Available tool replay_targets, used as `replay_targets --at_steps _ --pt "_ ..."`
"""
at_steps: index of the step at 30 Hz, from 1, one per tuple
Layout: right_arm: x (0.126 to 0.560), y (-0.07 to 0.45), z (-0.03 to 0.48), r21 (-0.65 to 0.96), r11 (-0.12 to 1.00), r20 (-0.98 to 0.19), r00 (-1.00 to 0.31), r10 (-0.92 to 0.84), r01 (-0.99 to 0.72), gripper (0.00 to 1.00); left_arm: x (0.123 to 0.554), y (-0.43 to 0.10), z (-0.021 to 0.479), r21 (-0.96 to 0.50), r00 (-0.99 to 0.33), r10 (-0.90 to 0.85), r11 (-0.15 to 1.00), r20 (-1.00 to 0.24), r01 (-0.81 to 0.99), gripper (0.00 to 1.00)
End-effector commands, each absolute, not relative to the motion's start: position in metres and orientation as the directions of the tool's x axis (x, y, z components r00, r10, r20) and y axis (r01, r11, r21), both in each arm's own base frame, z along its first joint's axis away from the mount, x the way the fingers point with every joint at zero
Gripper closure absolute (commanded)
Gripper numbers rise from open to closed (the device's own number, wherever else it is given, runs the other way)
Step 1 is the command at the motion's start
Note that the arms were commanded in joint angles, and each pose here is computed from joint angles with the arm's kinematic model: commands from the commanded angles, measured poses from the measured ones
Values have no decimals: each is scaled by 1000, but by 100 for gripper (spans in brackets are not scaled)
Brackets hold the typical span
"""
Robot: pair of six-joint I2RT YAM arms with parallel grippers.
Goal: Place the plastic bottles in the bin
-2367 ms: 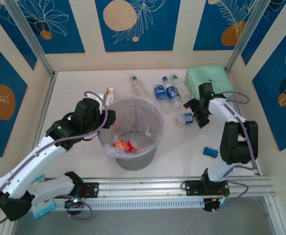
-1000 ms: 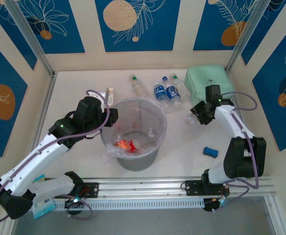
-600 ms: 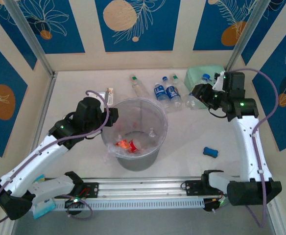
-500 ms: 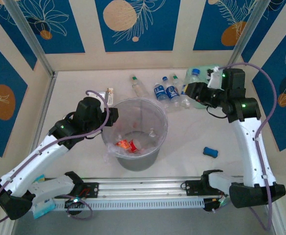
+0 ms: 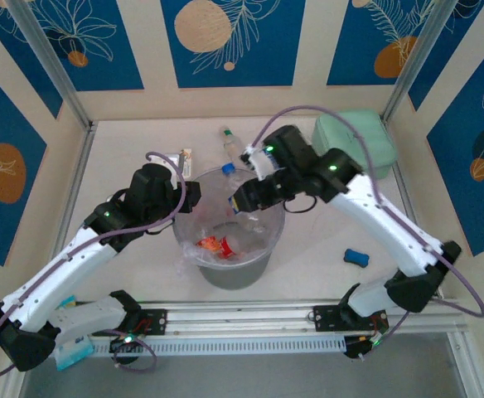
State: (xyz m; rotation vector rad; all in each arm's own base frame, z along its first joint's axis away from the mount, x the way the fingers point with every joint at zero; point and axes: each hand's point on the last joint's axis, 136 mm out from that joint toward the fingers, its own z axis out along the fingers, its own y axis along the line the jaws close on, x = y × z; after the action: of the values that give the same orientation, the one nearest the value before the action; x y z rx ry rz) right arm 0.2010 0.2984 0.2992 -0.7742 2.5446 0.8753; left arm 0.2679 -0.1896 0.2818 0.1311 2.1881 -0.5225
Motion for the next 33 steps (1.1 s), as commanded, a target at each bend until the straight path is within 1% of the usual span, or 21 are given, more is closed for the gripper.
replay_targets --at_steps 1,3,5,10,14,16,18,20,22,25,26,28,29,31,33 --pt "199 290 265 363 739 -398 -812 -427 -567 93 268 -194 279 -335 -647 -86 902 -758 272 65" --pt "196 295 250 357 746 -373 -818 -437 -561 96 269 -195 282 -336 -641 -91 902 -762 271 66" --pt "194 303 237 358 748 -350 -823 -447 -559 96 271 -195 284 -337 -634 -97 902 -767 269 66" --pt "188 314 193 302 778 -262 -833 -487 -550 96 275 -197 283 -338 -629 -101 902 -771 269 67" --pt "184 322 157 312 791 -199 -850 -488 -527 95 276 -200 285 -349 -627 -111 898 -771 270 67" --pt "184 326 144 322 798 -188 -860 -474 -510 92 277 -199 285 -346 -624 -112 900 -773 267 67" --pt "183 330 135 344 797 -180 -868 -462 -496 87 277 -199 285 -343 -623 -112 901 -774 266 67" --pt "182 332 128 360 798 -176 -875 -451 -484 78 278 -199 284 -340 -622 -109 903 -775 265 67" --pt "182 332 122 360 805 -167 -881 -442 -472 66 279 -199 281 -337 -624 -107 904 -774 262 68" --pt "182 328 126 343 813 -168 -882 -440 -470 52 277 -199 278 -345 -630 -112 902 -769 261 68" --pt "183 327 128 334 815 -176 -881 -440 -473 48 277 -198 278 -344 -629 -111 902 -769 261 68" --pt "188 321 136 298 825 -200 -876 -439 -481 38 278 -195 279 -335 -623 -111 907 -774 254 68" --pt "190 319 140 286 827 -208 -874 -440 -484 34 277 -195 279 -334 -622 -112 908 -775 252 68" --pt "191 319 149 283 821 -229 -866 -444 -496 30 278 -194 279 -333 -621 -113 909 -776 251 68" --pt "191 321 161 297 806 -254 -856 -449 -511 28 279 -194 278 -333 -623 -112 909 -774 251 68"
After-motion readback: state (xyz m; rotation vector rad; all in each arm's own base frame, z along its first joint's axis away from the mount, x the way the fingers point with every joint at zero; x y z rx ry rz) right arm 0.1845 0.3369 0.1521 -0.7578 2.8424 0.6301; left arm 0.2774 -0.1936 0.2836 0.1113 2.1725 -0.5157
